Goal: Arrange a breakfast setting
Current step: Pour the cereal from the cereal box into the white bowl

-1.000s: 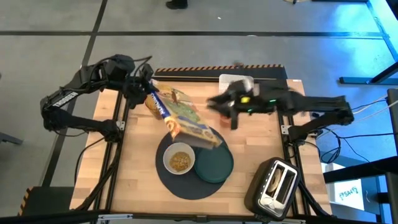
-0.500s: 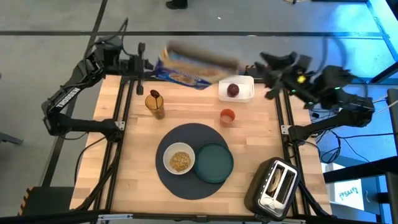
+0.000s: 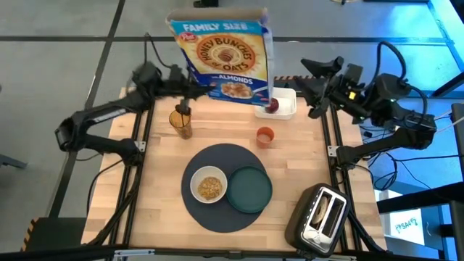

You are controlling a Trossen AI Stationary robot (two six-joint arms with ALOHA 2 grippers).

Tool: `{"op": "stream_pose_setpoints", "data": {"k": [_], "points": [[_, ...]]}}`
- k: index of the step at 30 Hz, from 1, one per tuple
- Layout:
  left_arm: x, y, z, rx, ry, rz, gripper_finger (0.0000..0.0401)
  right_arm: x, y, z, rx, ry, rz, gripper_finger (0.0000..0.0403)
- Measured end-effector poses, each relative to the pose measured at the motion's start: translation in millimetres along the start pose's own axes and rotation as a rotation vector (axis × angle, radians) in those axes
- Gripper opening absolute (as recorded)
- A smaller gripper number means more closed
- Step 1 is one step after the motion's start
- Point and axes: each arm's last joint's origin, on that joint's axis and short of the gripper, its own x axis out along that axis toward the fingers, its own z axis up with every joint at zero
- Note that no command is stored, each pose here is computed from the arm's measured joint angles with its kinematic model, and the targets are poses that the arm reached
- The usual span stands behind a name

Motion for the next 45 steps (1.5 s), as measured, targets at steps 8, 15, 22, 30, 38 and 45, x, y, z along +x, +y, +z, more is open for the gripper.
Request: {"op": "stream_pose_setpoints", "data": {"k": [8, 15, 22, 30, 38, 45], "points": [[24, -14, -46, 0.006, -0.198, -0.119, 0.0002, 19, -8, -11, 0.015, 0.017, 0.067, 0.0289], [39, -3, -73, -0.027, -0.357, -0.021, 0.0002, 30, -6, -14, 0.035, -0.024, 0.076, 0.0289], [44, 9, -99, -0.088, -0.220, -0.079, 0.0002, 37, -3, -23, 0.012, 0.016, 0.091, 0.0289], [44, 12, -128, -0.079, 0.054, -0.170, 0.0002, 38, -10, -24, -0.001, 0.031, 0.045, 0.0289], [43, 13, -133, -0.051, 0.093, -0.159, 0.0002, 40, -23, -36, 0.046, 0.157, 0.052, 0.0159], [43, 15, -131, -0.113, 0.092, -0.113, 0.0032, 41, -29, -36, 0.057, 0.165, 0.071, 0.0006]]}}
